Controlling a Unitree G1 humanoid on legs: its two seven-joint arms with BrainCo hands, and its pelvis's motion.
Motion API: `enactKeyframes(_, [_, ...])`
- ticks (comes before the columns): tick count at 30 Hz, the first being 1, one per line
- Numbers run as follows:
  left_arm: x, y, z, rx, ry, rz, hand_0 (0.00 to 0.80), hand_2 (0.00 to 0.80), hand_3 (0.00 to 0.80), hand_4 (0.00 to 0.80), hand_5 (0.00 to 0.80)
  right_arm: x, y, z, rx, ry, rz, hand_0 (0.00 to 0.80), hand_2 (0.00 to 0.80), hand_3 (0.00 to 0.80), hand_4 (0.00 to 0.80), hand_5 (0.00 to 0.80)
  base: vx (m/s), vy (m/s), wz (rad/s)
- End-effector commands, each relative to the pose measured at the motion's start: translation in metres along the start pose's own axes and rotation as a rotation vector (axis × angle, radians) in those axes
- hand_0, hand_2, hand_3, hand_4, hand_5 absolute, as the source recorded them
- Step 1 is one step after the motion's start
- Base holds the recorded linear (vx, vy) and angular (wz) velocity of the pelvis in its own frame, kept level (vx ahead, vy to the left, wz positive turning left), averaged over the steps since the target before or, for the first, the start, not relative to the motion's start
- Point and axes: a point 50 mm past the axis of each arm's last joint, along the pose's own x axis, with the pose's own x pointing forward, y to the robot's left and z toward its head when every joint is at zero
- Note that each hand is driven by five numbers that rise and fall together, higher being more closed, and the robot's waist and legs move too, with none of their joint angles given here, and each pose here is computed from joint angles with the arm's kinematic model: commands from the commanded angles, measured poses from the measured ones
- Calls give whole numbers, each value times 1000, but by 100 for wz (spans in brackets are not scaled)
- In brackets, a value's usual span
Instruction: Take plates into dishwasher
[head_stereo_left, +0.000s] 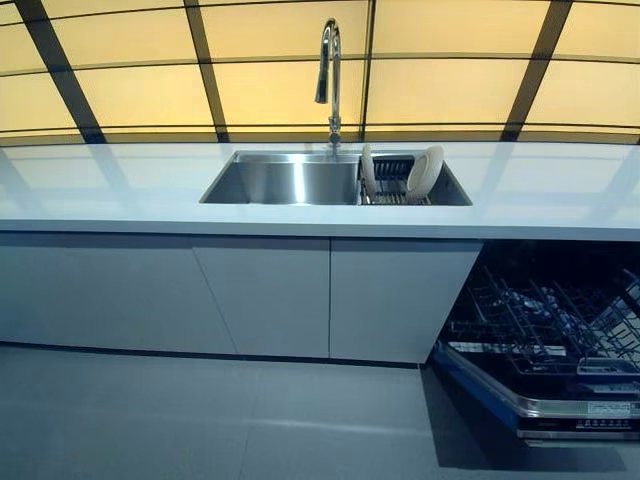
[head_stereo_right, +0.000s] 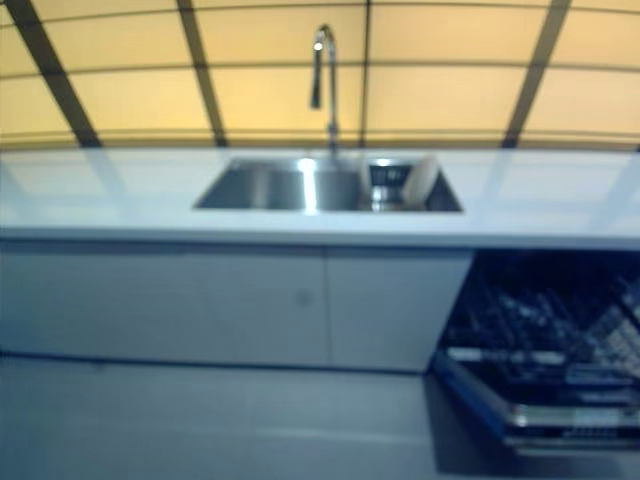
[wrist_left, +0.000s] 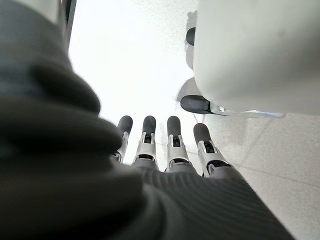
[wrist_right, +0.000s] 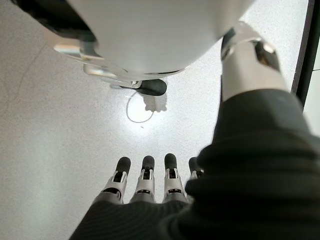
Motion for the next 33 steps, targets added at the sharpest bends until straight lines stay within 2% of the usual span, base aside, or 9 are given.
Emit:
enactKeyframes(1, [3,-16,8,23,-9,-11,0,0,0,0,0,-2,18,20,-4,-19,38,0,0,0,0,0,81,-73,7])
enactKeyframes(9, [2,-8,23,-33,-64,48,0,0,0,0,0,-2,10,26,3,-23,27,0,0,0,0,0,39,-130,2])
enactKeyframes(13, [2,-12,30,-139,-130,51,0,0,0,0,0,-1,0,20,-31,-6,11,0,0,0,0,0,-32,-92,53])
enactKeyframes(20, [3,-14,3,-289,-50,77,0,0,0,0,0,-1,-5,25,24,-22,-5,0,0,0,0,0,266,137,-8])
enactKeyframes(22, [3,-12,-1,-317,-27,82,0,0,0,0,0,-1,-8,27,6,-27,-26,0,0,0,0,0,358,173,-65])
enactKeyframes(28, [0,9,-4,-190,-26,99,0,0,0,0,0,0,1,15,-87,-43,-12,0,0,0,0,0,299,-4,-35])
enactKeyframes(33, [2,-2,19,-143,-67,58,0,0,0,0,0,-1,5,18,-77,-36,-19,0,0,0,0,0,60,-66,-2])
